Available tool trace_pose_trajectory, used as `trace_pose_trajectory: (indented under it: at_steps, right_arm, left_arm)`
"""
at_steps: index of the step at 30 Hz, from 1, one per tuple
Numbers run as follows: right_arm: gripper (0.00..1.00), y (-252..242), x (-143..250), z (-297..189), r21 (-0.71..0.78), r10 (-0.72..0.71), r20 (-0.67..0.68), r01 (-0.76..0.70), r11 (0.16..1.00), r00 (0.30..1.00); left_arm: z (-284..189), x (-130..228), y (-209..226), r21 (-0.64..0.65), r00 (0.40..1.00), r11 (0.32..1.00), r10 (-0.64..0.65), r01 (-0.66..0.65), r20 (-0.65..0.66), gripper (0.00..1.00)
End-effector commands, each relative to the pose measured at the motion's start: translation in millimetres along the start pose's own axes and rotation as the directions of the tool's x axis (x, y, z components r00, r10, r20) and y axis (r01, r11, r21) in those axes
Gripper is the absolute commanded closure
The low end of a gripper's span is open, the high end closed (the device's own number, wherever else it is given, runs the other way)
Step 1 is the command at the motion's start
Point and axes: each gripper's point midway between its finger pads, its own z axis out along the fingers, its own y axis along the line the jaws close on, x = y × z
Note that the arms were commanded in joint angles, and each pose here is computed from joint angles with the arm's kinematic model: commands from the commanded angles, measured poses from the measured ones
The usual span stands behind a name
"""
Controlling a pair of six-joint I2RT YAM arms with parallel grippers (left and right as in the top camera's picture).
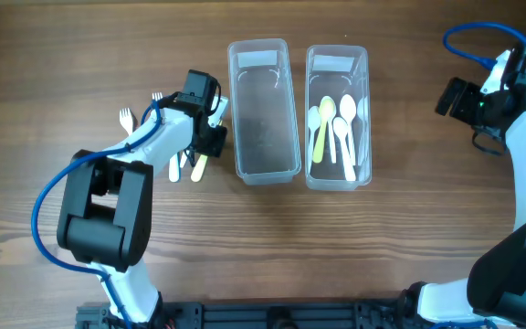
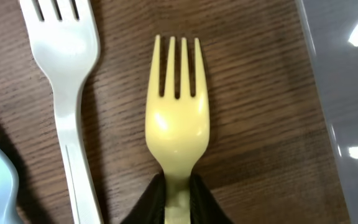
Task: Pack container
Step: 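Move the left gripper to the forks and grasp the yellow fork, then place the yellow fork into the left container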
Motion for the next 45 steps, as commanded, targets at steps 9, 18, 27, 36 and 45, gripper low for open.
trace_pose_trajectory:
  at_steps: [9,18,27,36,45]
  right_arm:
    - [0.00,-2.6,4.3,5.7,0.012,0.001,-0.015,-0.001,1.000,1.000]
    - [0.00,-2.6,4.3,5.7,0.012,0.001,-0.015,-0.001,1.000,1.000]
    - [0.00,-2.6,4.2,5.7,0.012,0.001,-0.015,-0.001,1.000,1.000]
    - [0.00,-2.6,3.9,5.7,0.012,0.001,-0.014,-0.001,1.000,1.000]
    - [0.00,-2.6,3.6,5.7,0.012,0.001,-0.013,-0.001,1.000,1.000]
  left_arm:
    - [-108.4,-36.3,1.5,-0.017,0.996,0.996,-0.088,0.088,0.016,0.96]
    - [-193.8,-99.7,-69.6,0.150,0.943,0.966,-0.240,0.209,0.231,0.96]
    - [-131.9,-103.7,-103.0,0.074,0.902,0.918,-0.398,0.391,0.170,0.96]
    - [-90.9,-101.1,-95.0,0.007,0.956,0.961,-0.274,0.275,0.108,0.53]
    - [-144.0,-89.4,-3.9,-0.125,0.964,0.960,-0.234,0.249,0.123,0.45]
